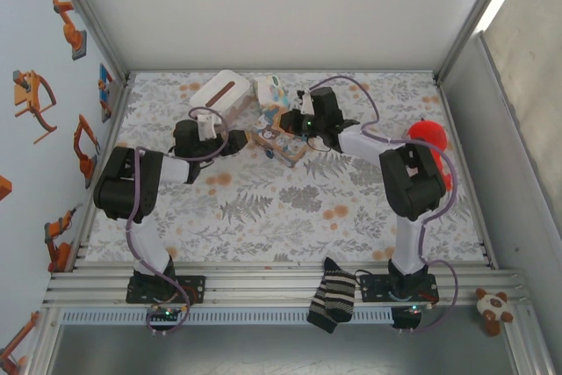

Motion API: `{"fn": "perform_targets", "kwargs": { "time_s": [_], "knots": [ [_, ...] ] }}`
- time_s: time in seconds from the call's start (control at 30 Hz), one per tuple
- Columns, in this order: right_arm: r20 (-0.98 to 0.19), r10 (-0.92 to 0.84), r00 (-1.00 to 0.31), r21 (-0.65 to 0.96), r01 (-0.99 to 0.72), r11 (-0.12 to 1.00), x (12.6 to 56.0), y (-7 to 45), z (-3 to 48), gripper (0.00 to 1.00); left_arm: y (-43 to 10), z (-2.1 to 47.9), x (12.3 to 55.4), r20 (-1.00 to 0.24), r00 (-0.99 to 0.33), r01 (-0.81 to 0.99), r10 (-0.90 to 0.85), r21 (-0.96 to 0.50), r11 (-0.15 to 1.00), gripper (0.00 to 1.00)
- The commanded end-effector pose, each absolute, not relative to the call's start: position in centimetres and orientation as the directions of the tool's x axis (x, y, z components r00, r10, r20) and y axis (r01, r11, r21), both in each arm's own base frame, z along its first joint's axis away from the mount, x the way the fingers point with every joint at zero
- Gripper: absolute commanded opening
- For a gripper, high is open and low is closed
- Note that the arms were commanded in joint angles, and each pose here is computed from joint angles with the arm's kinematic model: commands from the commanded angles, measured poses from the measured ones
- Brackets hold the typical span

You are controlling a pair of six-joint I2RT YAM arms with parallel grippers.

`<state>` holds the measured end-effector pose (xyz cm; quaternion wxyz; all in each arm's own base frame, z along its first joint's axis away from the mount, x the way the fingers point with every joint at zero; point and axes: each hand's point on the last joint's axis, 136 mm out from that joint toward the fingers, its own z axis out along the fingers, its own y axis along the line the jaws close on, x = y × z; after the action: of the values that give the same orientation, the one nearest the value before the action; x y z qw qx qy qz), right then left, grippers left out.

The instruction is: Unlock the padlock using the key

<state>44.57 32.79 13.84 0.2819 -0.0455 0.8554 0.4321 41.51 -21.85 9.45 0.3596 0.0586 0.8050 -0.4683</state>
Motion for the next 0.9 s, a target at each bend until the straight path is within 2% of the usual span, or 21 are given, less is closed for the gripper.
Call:
{"fn": "perform_targets", "kwargs": {
  "time_s": [0.0, 0.23, 0.47, 0.63, 0.87],
  "knots": [
    [-0.515, 0.145, -0.845, 0.706, -0.323, 0.630, 45.3, 33.6, 12.9, 0.00, -22.5, 11.3, 42.1, -0.656, -0.724, 0.472, -0.214, -0.697, 0.540, 0.76],
    [-0.510, 0.127, -0.851, 0.741, -0.360, 0.567, 46.3, 36.3, 13.0, 0.00, -22.3, 12.3, 41.5, -0.676, -0.706, 0.490, -0.212, -0.682, 0.543, 0.76],
    [-0.448, 0.103, -0.888, 0.732, -0.298, 0.612, 45.7, 36.4, 9.6, 0.00, -21.4, 12.4, 39.2, -0.691, -0.699, 0.494, -0.182, -0.651, 0.577, 0.75],
    [-0.402, 0.056, -0.914, 0.714, -0.275, 0.644, 43.5, 36.7, 7.4, 0.00, -20.7, 12.2, 37.3, -0.698, -0.696, 0.489, -0.168, -0.632, 0.601, 0.75],
    [-0.345, 0.047, -0.937, 0.752, -0.246, 0.612, 39.1, 37.5, 5.7, 0.00, -19.9, 12.0, 34.3, -0.704, -0.696, 0.482, -0.138, -0.602, 0.637, 0.75]
  ]
}}
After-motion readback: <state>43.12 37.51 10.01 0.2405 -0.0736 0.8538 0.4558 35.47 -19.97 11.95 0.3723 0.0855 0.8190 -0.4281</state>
